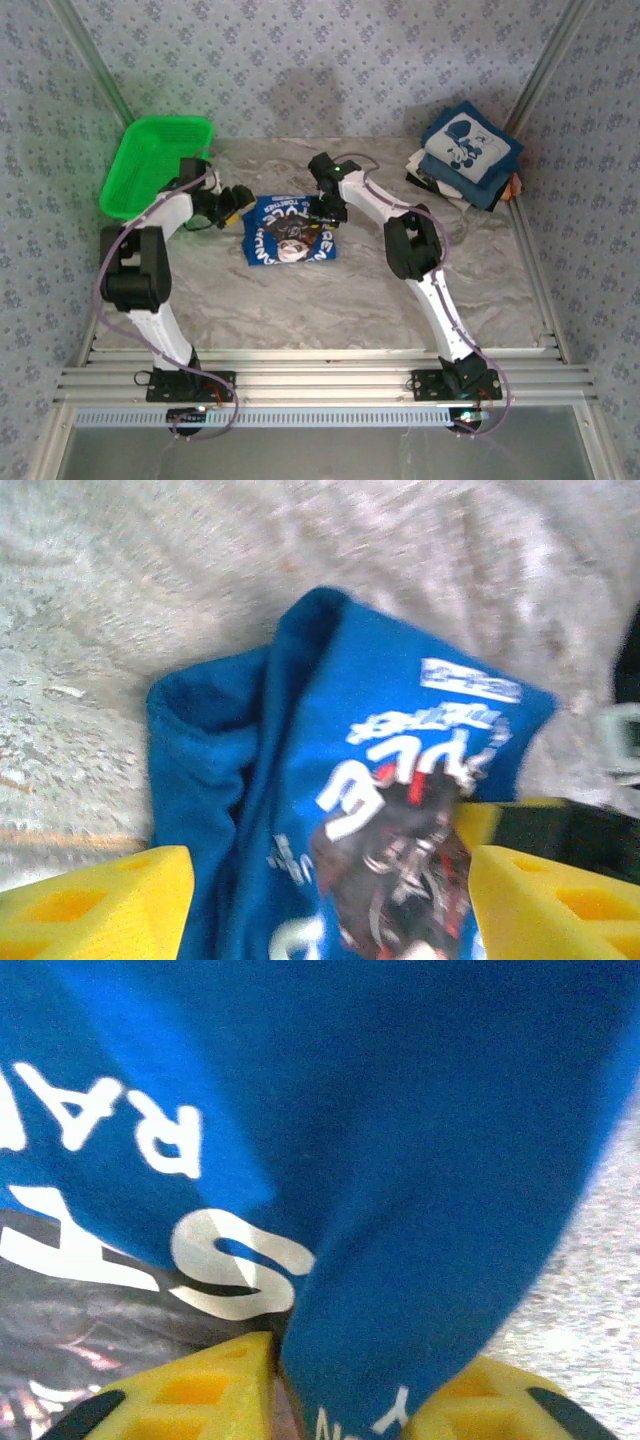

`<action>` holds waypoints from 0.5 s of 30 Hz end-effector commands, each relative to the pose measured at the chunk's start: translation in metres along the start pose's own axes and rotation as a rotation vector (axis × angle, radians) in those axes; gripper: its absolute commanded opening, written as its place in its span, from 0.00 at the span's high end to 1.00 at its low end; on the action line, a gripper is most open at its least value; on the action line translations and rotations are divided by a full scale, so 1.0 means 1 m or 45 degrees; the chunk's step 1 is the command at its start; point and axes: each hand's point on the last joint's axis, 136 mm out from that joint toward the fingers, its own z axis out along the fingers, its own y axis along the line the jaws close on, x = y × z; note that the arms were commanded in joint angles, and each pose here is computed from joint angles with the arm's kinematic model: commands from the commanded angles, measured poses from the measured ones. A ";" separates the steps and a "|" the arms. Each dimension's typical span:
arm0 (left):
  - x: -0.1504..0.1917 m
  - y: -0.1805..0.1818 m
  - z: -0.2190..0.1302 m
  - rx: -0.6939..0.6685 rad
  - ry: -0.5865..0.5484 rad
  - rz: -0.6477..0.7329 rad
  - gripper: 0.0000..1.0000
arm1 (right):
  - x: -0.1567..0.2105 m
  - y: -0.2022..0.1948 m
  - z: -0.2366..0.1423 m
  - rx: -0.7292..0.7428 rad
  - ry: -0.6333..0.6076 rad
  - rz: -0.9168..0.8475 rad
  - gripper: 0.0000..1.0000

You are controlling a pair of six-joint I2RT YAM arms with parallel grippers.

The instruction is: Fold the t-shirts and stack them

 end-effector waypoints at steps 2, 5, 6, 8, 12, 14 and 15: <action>-0.020 -0.048 -0.080 0.079 -0.179 0.123 0.26 | 0.020 -0.023 0.037 0.195 0.077 -0.022 0.88; -0.014 -0.050 -0.109 0.064 -0.231 0.151 0.26 | 0.007 -0.026 0.018 0.262 -0.009 -0.070 0.99; -0.010 -0.046 -0.116 0.054 -0.242 0.147 0.26 | -0.002 -0.026 0.005 0.290 -0.060 -0.103 1.00; -0.004 -0.039 -0.125 0.049 -0.260 0.129 0.26 | -0.016 -0.026 -0.024 0.360 -0.162 -0.173 1.00; 0.009 -0.024 -0.133 0.007 -0.280 0.136 0.26 | -0.041 -0.033 -0.083 0.525 -0.339 -0.313 1.00; 0.015 -0.022 -0.133 0.004 -0.275 0.146 0.26 | -0.051 -0.039 -0.105 0.599 -0.402 -0.363 1.00; 0.017 -0.020 -0.133 0.001 -0.275 0.144 0.26 | -0.055 -0.041 -0.116 0.627 -0.432 -0.385 1.00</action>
